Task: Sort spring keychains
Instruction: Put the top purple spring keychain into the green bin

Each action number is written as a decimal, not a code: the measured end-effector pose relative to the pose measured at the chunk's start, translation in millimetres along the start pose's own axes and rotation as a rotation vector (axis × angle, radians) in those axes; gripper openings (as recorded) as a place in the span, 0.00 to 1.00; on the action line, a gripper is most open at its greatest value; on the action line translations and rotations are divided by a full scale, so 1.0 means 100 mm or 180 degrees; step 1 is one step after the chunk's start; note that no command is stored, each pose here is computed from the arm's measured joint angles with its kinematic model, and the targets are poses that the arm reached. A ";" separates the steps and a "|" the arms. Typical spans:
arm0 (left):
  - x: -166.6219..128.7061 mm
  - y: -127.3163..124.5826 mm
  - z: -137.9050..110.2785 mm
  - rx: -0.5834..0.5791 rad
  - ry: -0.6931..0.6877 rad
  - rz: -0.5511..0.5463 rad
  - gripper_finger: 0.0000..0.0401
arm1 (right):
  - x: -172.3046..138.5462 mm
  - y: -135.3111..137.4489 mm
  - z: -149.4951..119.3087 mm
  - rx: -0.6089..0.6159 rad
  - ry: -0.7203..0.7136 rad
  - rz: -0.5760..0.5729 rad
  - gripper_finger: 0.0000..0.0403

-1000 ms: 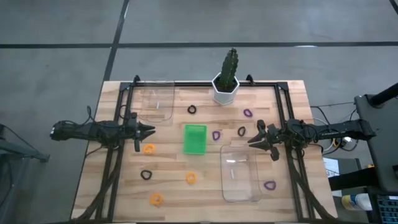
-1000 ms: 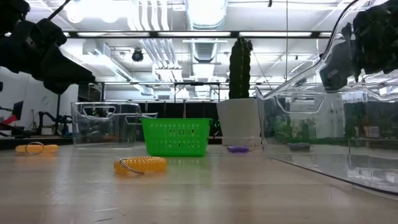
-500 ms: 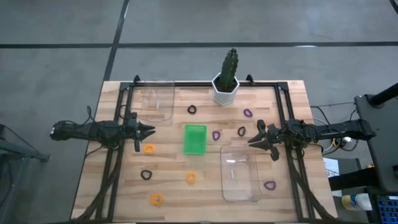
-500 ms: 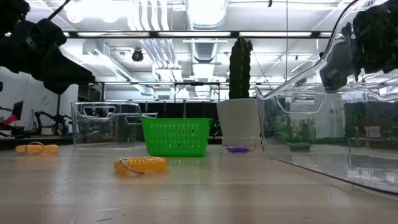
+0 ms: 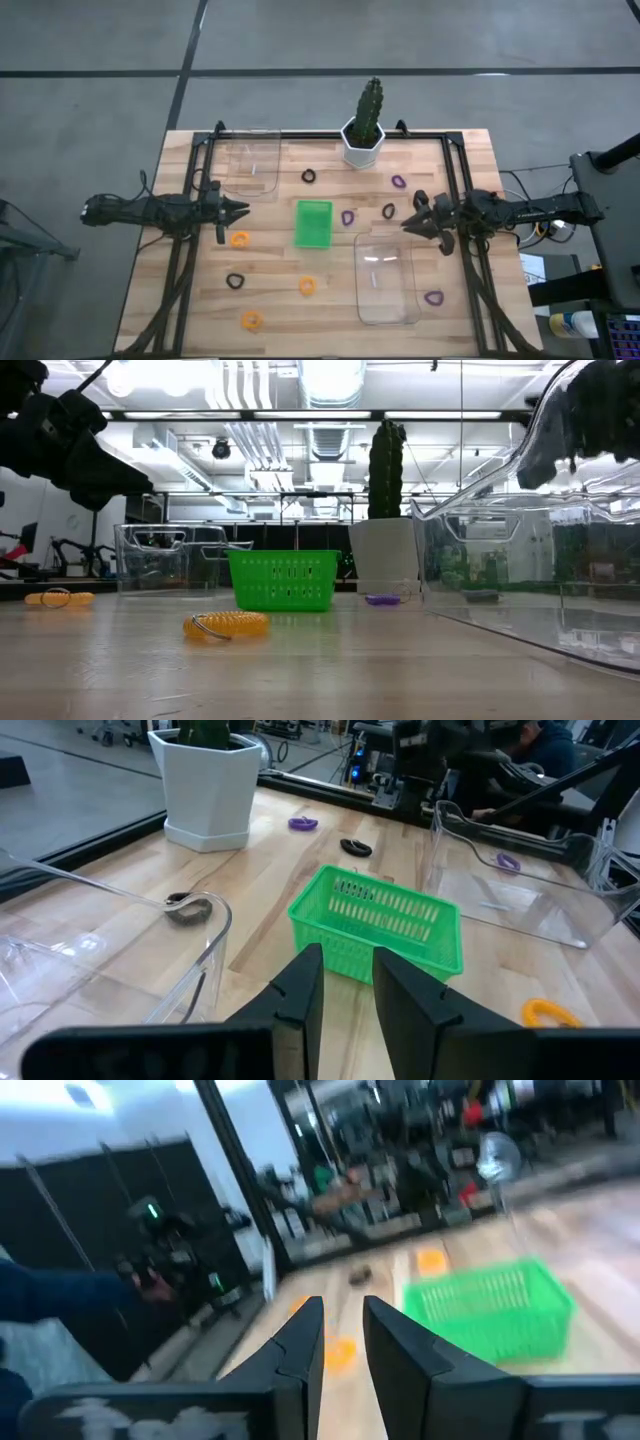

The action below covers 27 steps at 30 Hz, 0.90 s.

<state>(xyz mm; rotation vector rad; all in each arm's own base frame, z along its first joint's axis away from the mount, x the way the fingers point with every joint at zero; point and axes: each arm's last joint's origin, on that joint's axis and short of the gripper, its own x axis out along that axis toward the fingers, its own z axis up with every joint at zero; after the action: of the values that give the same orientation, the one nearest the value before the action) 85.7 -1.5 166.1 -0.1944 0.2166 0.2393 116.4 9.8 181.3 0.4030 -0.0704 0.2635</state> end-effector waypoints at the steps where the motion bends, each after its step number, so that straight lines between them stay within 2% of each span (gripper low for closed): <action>1: 0.00 0.00 0.00 0.0022 0.0001 -0.0002 0.21 | 0.00 0.02 0.04 -0.0031 -0.0129 0.0054 0.17; 5: 0.00 0.00 0.00 0.0044 0.0000 -0.0001 0.21 | -0.02 0.07 0.20 -0.0064 -0.0676 0.0041 0.16; 10: 0.00 0.00 0.00 0.0049 -0.0001 -0.0002 0.21 | 0.03 0.14 0.44 -0.0317 -0.0767 -0.0193 0.15; 15: 0.00 -0.01 0.02 0.0018 -0.0077 -0.0022 0.21 | 0.11 0.24 0.78 -0.0381 -0.0338 -0.0706 0.15; 21: 0.01 -0.02 0.07 -0.0069 -0.0272 -0.0071 0.21 | 0.16 0.32 1.11 -0.0308 0.0578 -0.1647 0.15; 27: 0.00 -0.02 0.09 -0.0422 -0.0309 -0.0100 0.21 | 0.22 0.35 1.33 -0.0227 0.1136 -0.2489 0.15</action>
<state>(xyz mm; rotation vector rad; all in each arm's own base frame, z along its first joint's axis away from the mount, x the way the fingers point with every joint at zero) 88.3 -1.9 174.6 -0.3166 0.1013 0.2315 125.9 -6.9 319.2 0.2820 0.4224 -0.4401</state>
